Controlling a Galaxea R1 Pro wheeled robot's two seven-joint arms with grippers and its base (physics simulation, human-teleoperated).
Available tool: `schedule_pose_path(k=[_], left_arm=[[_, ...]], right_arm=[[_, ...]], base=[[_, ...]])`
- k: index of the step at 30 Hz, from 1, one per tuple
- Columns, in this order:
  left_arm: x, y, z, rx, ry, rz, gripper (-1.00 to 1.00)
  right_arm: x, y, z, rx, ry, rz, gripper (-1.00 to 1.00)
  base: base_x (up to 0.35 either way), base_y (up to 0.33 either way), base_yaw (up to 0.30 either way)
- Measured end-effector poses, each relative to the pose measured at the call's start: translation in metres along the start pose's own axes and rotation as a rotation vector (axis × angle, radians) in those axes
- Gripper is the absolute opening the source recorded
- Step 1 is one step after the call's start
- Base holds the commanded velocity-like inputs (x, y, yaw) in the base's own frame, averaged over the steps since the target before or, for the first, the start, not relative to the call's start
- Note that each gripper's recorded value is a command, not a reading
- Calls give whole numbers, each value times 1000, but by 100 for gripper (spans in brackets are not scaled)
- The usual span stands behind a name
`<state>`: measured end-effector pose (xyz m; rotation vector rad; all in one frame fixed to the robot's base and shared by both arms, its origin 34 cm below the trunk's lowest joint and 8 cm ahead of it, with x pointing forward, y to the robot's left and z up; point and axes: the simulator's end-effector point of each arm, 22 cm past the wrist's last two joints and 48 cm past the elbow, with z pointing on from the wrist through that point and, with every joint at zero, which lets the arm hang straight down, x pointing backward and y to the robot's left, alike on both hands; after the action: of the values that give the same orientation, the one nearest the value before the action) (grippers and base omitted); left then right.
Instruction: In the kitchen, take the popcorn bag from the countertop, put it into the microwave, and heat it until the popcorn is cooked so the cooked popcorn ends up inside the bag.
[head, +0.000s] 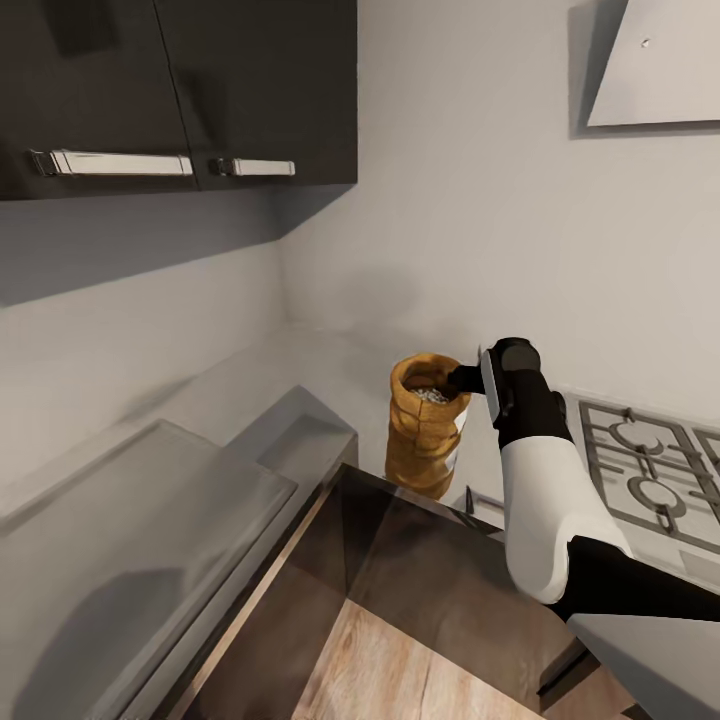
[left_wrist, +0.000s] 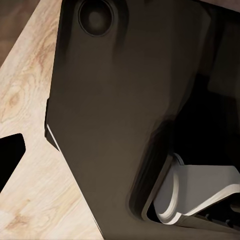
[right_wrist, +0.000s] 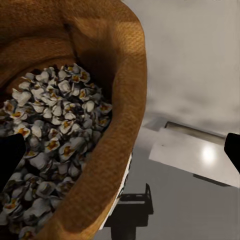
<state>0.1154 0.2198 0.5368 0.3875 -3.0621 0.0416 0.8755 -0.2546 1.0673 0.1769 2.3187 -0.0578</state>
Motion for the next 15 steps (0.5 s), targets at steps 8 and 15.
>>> schedule_pose_path(k=[8,15], left_arm=[[0,0,0,0,0,0,100],[0,0,0,0,0,0,100]], right_arm=[[1,-1,2,11,-2,-8,100],[-2,-23,7,123,-33,-17,100]], base=[[0,0,3],[0,0,0]])
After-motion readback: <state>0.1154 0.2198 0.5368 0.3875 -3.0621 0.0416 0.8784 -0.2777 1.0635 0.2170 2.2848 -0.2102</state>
